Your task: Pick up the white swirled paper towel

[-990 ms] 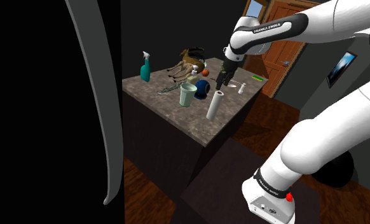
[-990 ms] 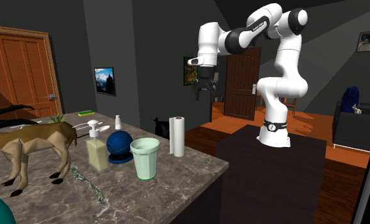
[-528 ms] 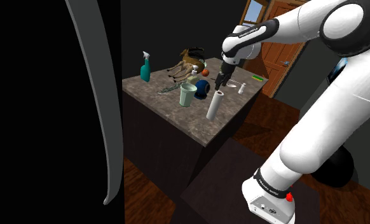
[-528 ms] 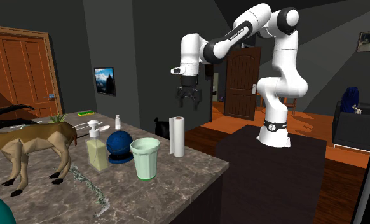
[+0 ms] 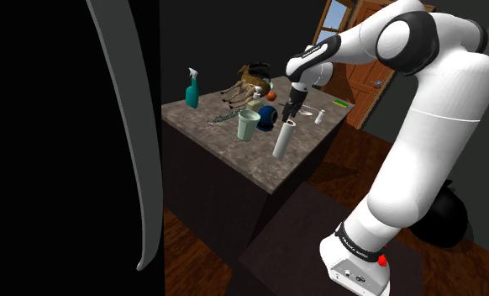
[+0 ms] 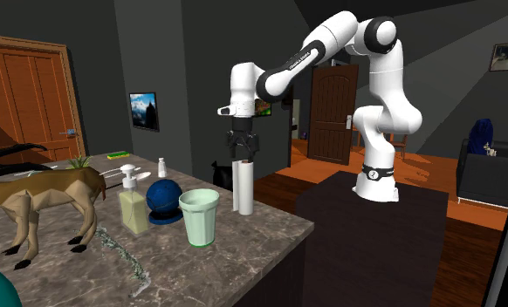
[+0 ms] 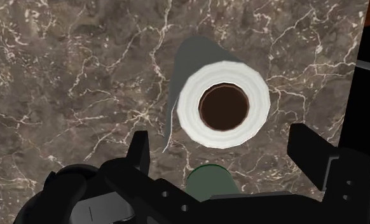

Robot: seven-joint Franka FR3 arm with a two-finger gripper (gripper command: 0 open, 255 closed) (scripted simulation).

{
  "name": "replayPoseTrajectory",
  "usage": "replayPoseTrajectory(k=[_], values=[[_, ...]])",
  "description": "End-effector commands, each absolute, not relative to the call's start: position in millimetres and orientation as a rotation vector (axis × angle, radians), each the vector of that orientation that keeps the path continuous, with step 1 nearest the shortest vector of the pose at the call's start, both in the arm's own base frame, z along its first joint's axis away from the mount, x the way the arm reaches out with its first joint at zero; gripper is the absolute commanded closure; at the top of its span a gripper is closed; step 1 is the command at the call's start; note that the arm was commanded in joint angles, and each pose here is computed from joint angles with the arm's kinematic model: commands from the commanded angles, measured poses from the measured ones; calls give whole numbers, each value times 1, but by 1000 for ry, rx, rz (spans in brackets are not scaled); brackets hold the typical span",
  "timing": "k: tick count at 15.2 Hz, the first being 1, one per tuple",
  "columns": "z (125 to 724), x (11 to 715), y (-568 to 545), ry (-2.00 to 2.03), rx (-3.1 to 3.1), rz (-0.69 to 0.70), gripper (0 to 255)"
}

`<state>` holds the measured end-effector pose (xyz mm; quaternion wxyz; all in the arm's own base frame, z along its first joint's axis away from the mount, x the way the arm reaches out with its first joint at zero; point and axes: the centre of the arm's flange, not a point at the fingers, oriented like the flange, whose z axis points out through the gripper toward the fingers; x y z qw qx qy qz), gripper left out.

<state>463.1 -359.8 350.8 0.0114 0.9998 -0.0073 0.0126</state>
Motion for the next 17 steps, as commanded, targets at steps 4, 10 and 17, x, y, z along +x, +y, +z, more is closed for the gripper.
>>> replayPoseTrajectory(k=[4,10,17], values=[[324,464,-362,-22,3118,40,0],[321,464,-361,-22,3118,40,255],[326,464,-362,-22,3118,40,255]])
